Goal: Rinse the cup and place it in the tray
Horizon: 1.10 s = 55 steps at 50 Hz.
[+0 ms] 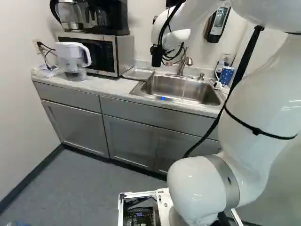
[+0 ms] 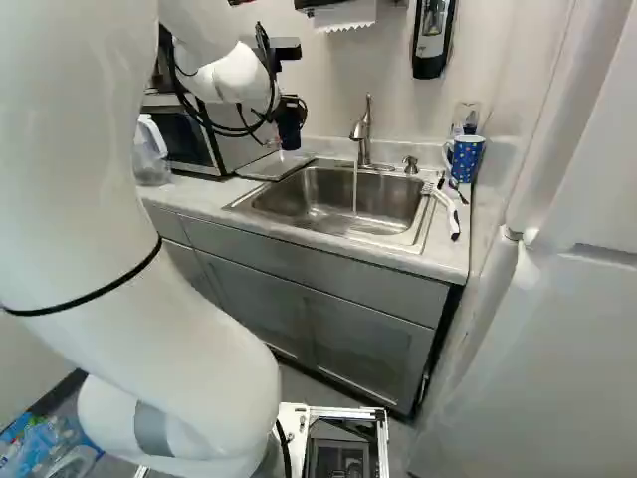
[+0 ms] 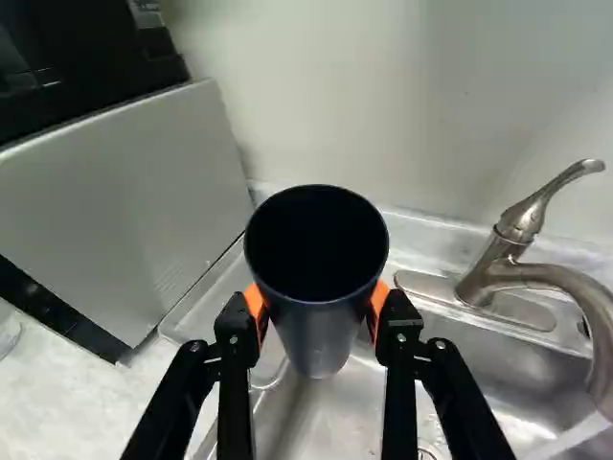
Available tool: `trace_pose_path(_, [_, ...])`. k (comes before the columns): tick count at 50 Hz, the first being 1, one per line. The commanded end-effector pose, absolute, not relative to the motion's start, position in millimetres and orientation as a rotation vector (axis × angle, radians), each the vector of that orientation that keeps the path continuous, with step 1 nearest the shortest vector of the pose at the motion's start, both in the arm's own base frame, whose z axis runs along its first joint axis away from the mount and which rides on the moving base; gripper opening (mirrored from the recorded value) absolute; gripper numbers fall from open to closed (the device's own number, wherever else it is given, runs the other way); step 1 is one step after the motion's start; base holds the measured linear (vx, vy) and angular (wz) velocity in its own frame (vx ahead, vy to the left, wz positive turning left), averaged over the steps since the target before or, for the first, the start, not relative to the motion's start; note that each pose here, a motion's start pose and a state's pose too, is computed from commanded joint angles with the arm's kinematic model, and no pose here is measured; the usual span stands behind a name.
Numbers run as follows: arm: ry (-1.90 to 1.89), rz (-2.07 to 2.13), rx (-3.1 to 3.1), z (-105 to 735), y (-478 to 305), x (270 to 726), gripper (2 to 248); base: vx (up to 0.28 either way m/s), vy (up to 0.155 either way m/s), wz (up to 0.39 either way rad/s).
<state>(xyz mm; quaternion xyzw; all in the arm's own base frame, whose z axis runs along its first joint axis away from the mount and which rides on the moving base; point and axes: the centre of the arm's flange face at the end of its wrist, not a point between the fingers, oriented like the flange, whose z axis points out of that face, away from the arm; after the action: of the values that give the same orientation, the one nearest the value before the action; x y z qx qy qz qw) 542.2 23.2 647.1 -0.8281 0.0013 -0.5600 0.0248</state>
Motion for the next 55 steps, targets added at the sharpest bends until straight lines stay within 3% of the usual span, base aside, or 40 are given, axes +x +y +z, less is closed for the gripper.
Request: trace_pose_path(55, [-0.120, -1.716, -2.500, 635.7, 88.8, 621.0, 122, 0.000, 0.000, 0.000])
